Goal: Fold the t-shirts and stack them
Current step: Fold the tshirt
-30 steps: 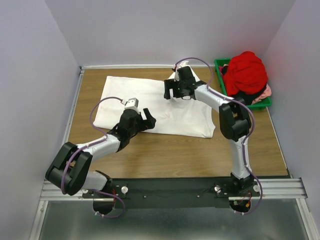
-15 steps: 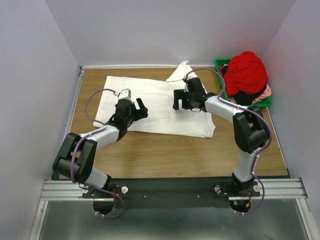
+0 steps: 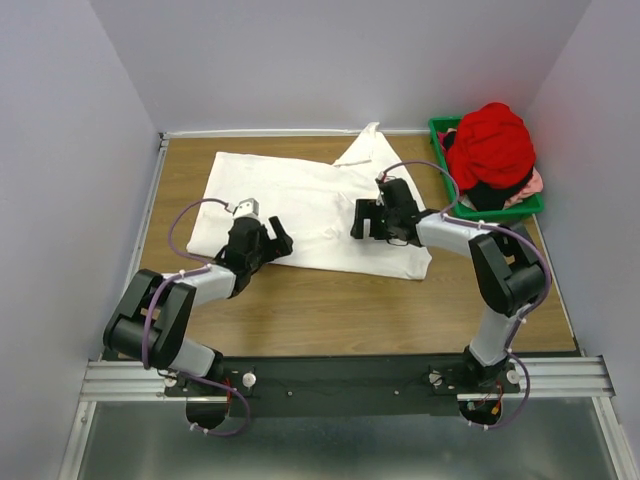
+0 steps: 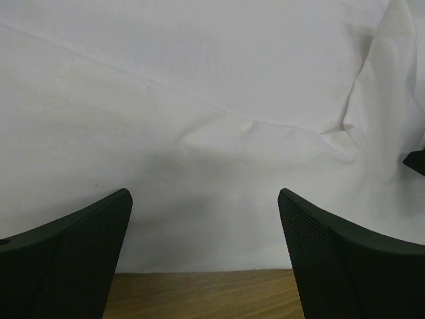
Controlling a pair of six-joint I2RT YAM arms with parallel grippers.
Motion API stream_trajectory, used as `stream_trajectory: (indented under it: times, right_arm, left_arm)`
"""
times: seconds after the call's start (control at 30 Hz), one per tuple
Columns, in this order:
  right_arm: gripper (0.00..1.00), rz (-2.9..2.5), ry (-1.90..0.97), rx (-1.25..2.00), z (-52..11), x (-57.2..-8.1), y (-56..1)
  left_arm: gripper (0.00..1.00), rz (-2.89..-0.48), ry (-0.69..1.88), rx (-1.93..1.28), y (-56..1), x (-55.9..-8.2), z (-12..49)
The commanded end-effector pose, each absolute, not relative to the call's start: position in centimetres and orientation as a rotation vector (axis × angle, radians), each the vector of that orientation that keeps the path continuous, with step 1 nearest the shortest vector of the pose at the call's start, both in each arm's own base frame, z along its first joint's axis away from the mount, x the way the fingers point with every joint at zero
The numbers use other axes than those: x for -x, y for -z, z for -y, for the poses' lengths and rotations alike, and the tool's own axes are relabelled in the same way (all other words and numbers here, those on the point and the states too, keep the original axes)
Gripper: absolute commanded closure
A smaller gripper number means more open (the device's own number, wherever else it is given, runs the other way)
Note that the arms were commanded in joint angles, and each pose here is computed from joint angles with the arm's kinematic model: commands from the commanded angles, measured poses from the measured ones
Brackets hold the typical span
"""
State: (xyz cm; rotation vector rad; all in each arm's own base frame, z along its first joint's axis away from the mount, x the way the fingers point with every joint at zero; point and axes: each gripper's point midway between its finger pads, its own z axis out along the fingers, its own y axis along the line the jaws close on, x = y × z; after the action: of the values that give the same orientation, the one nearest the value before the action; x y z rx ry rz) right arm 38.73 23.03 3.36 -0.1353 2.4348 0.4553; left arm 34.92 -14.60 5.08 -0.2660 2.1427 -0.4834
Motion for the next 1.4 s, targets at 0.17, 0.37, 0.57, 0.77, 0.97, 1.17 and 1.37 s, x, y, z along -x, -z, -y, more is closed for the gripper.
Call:
stream_trajectory:
  times: [0.17, 0.37, 0.57, 0.77, 0.97, 1.17, 1.37]
  right_arm:
    - [0.02, -2.608, -0.379, -0.007, -19.4, -31.8, 0.3]
    - [0.02, -2.615, -0.301, -0.073, -17.1, -29.7, 0.1]
    - [0.02, -2.607, -0.224, -0.105, -15.3, -28.3, -0.5]
    - [0.02, -2.51, -0.308, -0.044, -16.6, -30.0, -4.6]
    - [0.03, -2.434, -0.447, 0.019, -19.2, -31.1, -8.4]
    - [0.03, -2.453, -0.486, 0.053, -21.2, -29.9, -7.8]
    - [0.03, -2.522, -0.358, -0.002, -19.0, -28.7, -4.0]
  left_arm:
    - [0.02, -2.112, 0.594, 0.328, -5.7, -32.5, 14.9]
    - [0.02, -2.114, 0.627, 0.348, -5.8, -30.4, 15.0]
    - [0.03, -2.066, 0.67, 0.35, -8.0, -29.3, 15.4]
    - [0.03, -2.034, 0.616, 0.277, -10.1, -32.0, 16.6]
    - [0.03, -2.089, 0.55, 0.187, -8.8, -34.3, 19.8]
    - [0.02, -2.151, 0.548, 0.215, -5.0, -33.7, 20.6]
    - [0.02, -2.181, 0.541, 0.277, -2.7, -31.2, 20.1]
